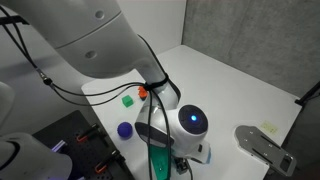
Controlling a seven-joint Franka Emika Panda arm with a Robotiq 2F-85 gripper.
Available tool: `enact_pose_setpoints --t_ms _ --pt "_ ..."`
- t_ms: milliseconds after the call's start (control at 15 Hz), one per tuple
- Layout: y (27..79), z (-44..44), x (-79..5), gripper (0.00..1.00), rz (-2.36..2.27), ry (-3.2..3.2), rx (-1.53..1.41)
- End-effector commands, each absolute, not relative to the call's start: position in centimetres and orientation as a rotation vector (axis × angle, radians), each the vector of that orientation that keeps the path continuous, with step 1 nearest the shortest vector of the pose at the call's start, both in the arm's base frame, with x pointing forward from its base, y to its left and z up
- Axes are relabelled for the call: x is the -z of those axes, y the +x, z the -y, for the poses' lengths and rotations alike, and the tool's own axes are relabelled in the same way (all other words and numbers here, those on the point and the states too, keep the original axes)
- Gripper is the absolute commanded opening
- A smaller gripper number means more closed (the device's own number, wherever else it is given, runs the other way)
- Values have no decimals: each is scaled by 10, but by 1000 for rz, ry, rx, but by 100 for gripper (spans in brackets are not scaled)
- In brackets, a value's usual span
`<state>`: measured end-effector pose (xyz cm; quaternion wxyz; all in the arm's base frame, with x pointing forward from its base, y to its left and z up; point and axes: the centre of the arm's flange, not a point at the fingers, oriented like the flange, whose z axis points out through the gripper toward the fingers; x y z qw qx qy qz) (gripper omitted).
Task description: Put the green toy animal in the bowl
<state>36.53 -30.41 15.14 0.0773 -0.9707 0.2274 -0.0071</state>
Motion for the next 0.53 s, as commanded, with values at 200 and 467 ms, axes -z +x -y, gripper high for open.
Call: enact_pose_setpoints --t_ms 200,467 --pt "368 322 -103 100 -590 -2948 61" --pt "375 330 -86 100 -533 -2955 129"
